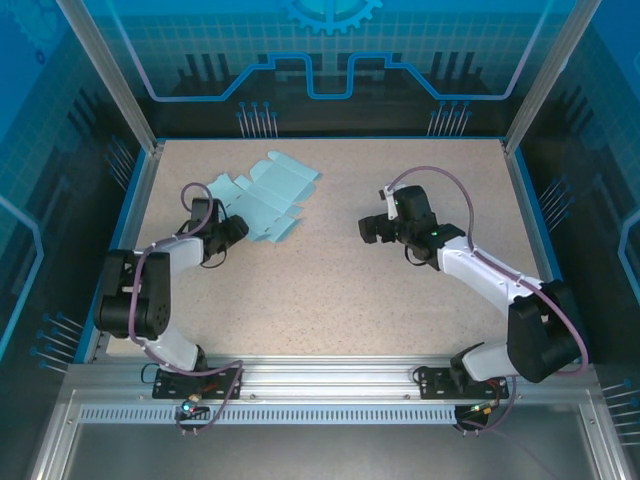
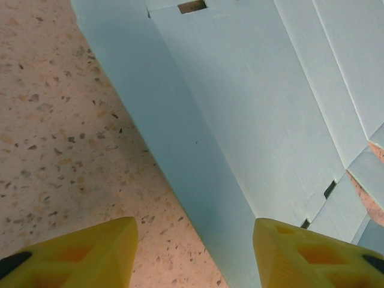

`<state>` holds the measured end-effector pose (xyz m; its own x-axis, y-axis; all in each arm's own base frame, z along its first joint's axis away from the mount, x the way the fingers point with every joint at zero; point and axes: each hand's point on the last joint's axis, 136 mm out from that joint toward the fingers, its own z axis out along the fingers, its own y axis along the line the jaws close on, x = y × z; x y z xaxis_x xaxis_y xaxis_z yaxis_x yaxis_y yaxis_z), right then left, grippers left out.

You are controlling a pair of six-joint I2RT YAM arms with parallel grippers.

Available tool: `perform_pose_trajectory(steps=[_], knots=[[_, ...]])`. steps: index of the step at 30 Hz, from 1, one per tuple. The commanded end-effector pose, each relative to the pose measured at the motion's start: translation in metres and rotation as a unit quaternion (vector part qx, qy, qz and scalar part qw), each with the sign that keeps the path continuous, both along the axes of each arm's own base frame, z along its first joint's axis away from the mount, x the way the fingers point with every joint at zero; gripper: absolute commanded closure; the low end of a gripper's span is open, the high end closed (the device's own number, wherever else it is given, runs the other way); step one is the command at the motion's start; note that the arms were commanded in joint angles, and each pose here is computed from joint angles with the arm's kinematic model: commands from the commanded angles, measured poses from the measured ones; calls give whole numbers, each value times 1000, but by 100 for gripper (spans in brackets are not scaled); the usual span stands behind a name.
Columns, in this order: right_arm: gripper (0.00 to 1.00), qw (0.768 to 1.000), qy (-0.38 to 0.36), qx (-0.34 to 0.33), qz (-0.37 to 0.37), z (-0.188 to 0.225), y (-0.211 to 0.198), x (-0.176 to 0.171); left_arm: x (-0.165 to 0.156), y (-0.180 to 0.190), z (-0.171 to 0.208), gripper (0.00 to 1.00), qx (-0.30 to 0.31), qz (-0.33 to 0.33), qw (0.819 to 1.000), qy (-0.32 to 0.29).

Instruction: Fold the paper box

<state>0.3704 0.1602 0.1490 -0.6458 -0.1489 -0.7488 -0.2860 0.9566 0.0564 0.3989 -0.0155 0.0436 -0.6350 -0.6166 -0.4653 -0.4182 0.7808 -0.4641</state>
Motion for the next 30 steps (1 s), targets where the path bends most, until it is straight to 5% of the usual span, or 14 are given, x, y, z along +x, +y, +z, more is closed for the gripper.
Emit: perform_pose_trajectory(steps=[1, 20, 30], knots=[[0, 1000, 1, -8, 7, 3, 6, 2, 16, -1, 9, 50, -9, -8, 1000, -23], [0, 1000, 16, -23, 6, -4, 7, -4, 37, -12, 11, 84, -55, -9, 997, -57], [0, 999, -2, -44, 3, 12, -1, -4, 38, -22, 55, 99, -45, -60, 992, -101]])
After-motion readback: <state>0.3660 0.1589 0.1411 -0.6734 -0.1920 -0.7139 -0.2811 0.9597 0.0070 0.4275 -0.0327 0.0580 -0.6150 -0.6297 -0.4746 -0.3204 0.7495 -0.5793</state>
